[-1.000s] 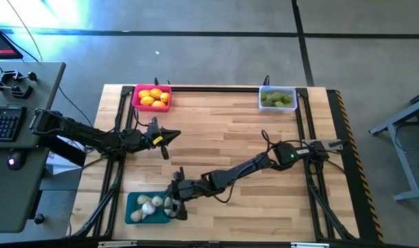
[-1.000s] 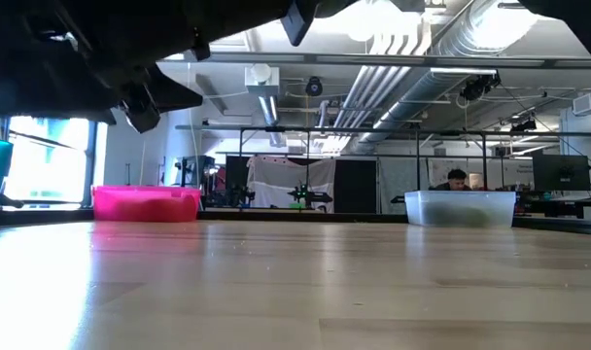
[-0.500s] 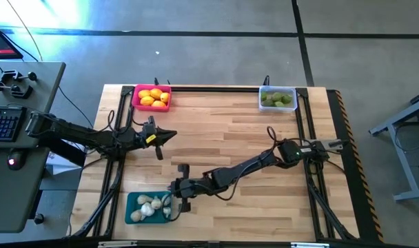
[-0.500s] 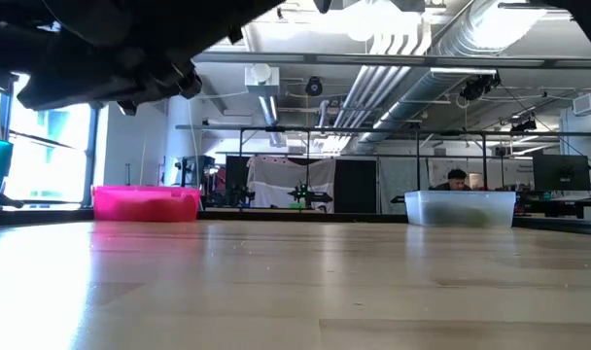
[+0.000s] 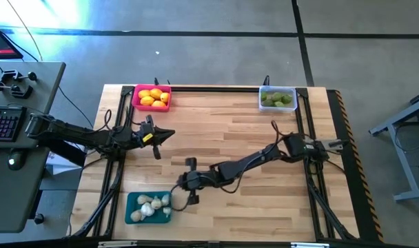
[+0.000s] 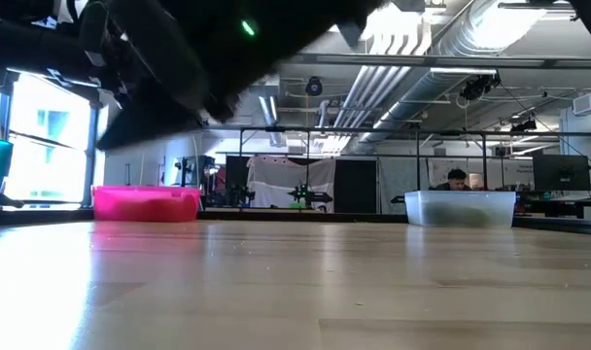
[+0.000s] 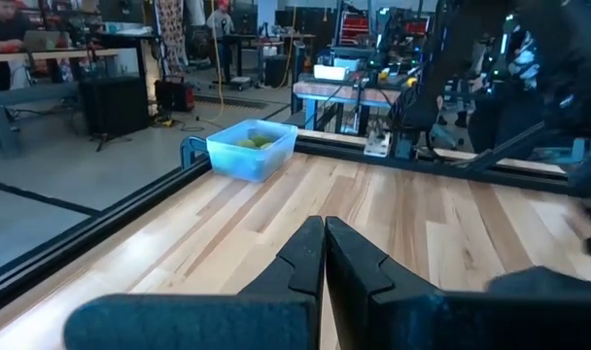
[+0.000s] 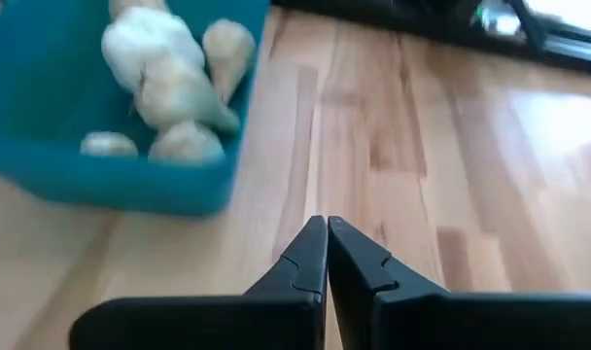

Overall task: Sort produce into baskets
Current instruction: Return to Home Position

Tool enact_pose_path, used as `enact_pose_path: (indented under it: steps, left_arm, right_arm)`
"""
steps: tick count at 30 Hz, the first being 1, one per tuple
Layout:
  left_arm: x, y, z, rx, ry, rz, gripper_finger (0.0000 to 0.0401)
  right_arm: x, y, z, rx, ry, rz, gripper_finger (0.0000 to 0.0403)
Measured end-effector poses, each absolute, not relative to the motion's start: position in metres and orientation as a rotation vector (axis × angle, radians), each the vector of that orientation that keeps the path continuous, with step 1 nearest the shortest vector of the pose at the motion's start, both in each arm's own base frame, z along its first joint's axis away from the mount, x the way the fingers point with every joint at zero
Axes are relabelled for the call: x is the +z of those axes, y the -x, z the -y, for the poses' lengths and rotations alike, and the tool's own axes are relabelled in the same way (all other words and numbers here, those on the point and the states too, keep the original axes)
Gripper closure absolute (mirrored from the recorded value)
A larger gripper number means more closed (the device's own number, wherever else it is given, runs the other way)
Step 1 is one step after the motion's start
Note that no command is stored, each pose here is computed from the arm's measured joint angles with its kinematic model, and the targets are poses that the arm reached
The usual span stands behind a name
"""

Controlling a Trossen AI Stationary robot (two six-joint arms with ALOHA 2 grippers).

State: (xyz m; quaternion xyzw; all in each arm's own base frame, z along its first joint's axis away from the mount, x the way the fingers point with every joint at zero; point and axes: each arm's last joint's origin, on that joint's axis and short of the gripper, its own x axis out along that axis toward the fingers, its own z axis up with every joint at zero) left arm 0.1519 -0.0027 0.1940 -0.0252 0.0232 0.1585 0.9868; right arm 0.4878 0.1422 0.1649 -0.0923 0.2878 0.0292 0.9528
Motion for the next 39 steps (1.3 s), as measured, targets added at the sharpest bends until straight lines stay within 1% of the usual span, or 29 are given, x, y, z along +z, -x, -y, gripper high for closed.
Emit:
enact_pose_path:
  steps: [2,5,7,10,14,17,21,24,26,32,39]
  left_arm:
    - [0.194,-0.152,0.003,0.319,0.051,-0.046,0.0401]
    - [0.194,-0.152,0.003,0.319,0.051,-0.046,0.0401]
    - [0.194,-0.152,0.002,0.321,0.049,-0.046,0.0401]
    - [0.194,-0.152,0.002,0.320,0.041,-0.048,0.0401]
    - [0.195,-0.151,0.002,0.320,0.021,-0.044,0.0401]
    - [0.199,-0.148,0.002,0.308,0.008,-0.022,0.0401]
    - [0.201,-0.142,0.002,0.285,0.008,-0.015,0.0401]
    - [0.200,-0.136,0.002,0.288,0.013,-0.043,0.0401]
    - [0.199,-0.132,0.001,0.301,0.023,-0.053,0.0401]
    - [0.201,-0.121,-0.001,0.341,0.027,-0.048,0.0401]
    - [0.203,-0.107,-0.003,0.366,0.039,-0.020,0.0401]
  right_arm:
    - [0.160,-0.476,-0.136,0.054,0.155,-0.549,0.0403]
    - [0.169,-0.454,-0.124,0.039,0.108,-0.468,0.0403]
    - [0.173,-0.436,-0.115,0.029,0.090,-0.451,0.0403]
    - [0.171,-0.402,-0.098,0.004,0.083,-0.452,0.0403]
    - [0.181,-0.357,-0.073,-0.053,0.055,-0.397,0.0403]
    - [0.180,-0.318,-0.055,-0.100,0.049,-0.373,0.0403]
    - [0.185,-0.270,-0.034,-0.154,0.022,-0.270,0.0403]
    - [0.178,-0.236,-0.020,-0.188,0.031,-0.248,0.0403]
    - [0.179,-0.217,-0.012,-0.216,0.023,-0.189,0.0403]
    - [0.173,-0.172,0.004,-0.308,0.038,-0.083,0.0403]
    - [0.164,-0.140,0.011,-0.341,0.014,-0.003,0.0403]
